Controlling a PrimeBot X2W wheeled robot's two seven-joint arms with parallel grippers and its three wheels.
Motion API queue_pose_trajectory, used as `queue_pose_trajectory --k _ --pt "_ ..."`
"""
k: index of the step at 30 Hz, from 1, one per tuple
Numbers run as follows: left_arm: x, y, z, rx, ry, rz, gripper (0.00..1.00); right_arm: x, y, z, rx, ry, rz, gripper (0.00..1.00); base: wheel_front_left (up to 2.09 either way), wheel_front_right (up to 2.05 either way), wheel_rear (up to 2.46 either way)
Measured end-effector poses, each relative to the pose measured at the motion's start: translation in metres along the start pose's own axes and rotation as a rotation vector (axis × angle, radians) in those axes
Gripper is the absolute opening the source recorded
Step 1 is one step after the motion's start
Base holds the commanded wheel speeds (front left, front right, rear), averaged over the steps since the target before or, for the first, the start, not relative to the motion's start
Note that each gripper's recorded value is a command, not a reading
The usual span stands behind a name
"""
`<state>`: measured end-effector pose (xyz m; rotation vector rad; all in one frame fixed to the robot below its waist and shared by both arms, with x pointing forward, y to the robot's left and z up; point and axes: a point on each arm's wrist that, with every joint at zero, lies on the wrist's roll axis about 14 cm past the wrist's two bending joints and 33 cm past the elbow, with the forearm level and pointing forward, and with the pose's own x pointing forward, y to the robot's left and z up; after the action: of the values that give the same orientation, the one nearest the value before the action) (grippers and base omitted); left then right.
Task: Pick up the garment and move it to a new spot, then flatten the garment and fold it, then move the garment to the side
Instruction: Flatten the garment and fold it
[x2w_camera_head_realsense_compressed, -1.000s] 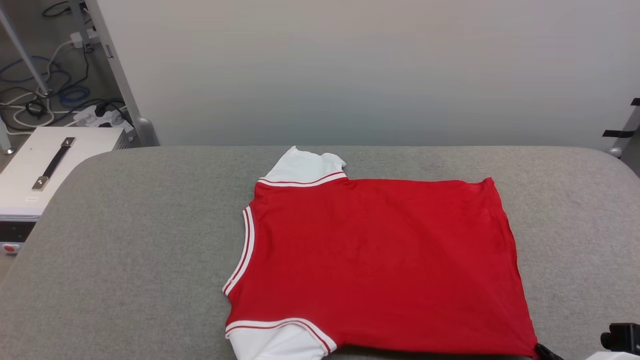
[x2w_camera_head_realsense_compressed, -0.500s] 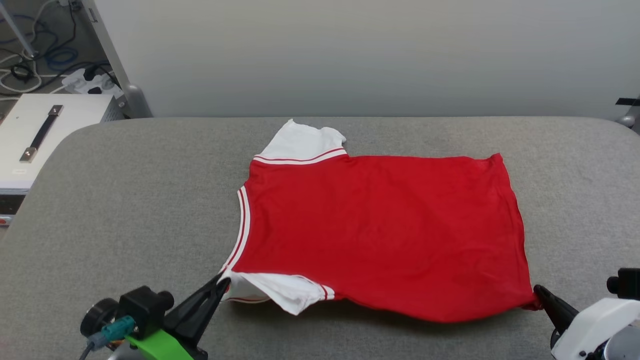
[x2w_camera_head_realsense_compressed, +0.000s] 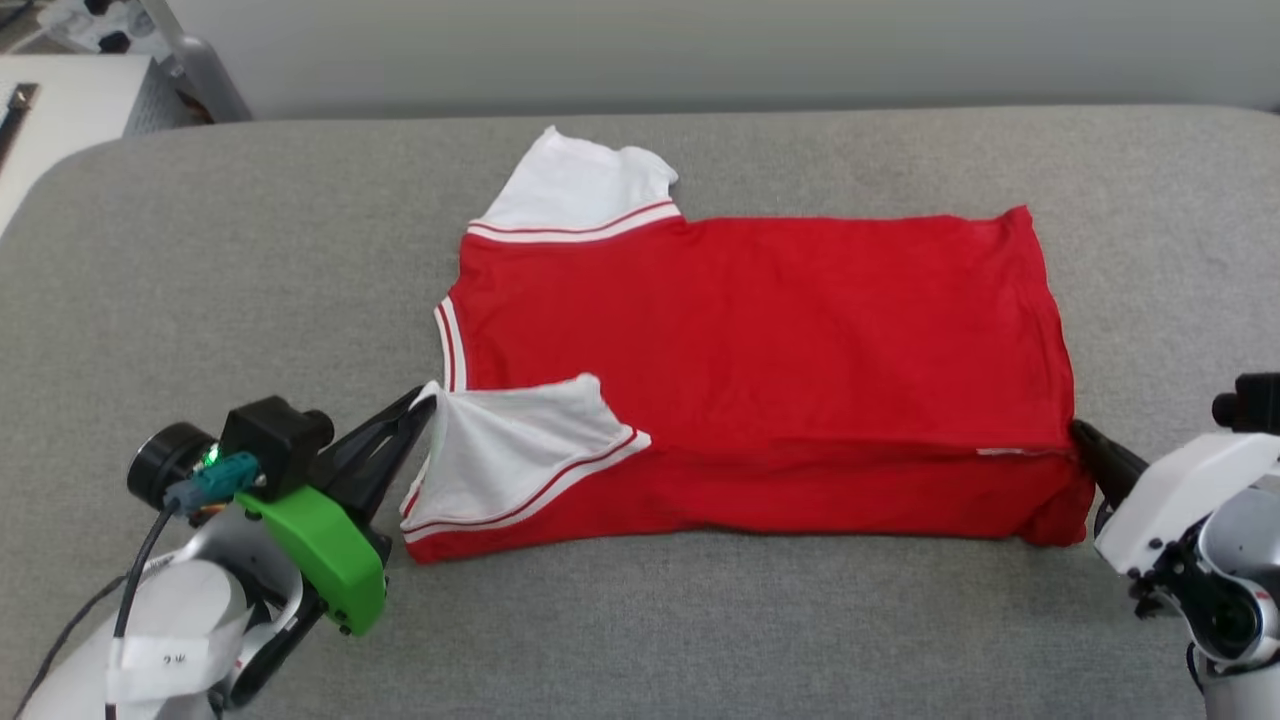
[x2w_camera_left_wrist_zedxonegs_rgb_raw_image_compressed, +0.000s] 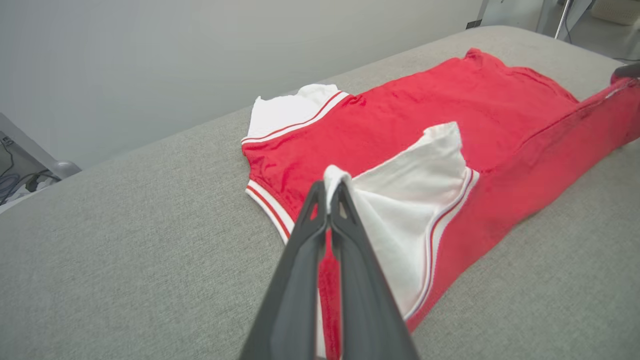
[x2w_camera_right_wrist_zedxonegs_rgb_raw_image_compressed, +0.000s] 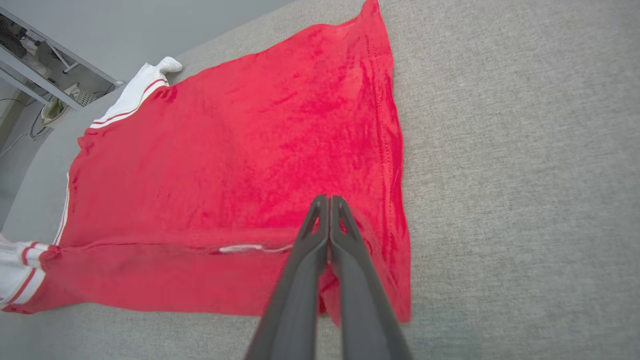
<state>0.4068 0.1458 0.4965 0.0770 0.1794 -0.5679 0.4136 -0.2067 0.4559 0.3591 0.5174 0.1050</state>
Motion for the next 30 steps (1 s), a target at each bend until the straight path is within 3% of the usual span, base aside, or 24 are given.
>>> queue_pose_trajectory --k 12,22,23,24,25,30 --pt "0.037 0.027 -0.053 0.002 0.159 0.003 0.0 0.048 -0.021 -0.023 -0.02 0.129 -0.055 0.0 0.0 0.0 0.0" --pt "0.05 0.023 -0.074 -0.008 0.216 -0.022 0.0 0.065 -0.032 -0.033 -0.043 0.166 -0.078 0.0 0.0 0.0 0.0" --pt "0.049 0.024 -0.076 -0.013 0.222 -0.016 0.0 0.066 -0.032 -0.032 -0.043 0.159 -0.08 0.2 0.0 0.0 0.0" --pt "0.049 0.025 -0.079 -0.019 0.234 -0.009 0.45 0.066 -0.032 -0.031 -0.048 0.152 -0.08 1.0 0.0 0.0 0.0" --pt "0.048 0.025 -0.081 -0.02 0.238 -0.006 0.98 0.066 -0.032 -0.031 -0.049 0.146 -0.08 1.0 0.0 0.0 0.0" --pt "0.046 0.029 -0.075 -0.055 0.193 0.045 1.0 0.062 -0.019 -0.019 -0.094 0.086 -0.048 1.0 0.0 0.0 0.0"
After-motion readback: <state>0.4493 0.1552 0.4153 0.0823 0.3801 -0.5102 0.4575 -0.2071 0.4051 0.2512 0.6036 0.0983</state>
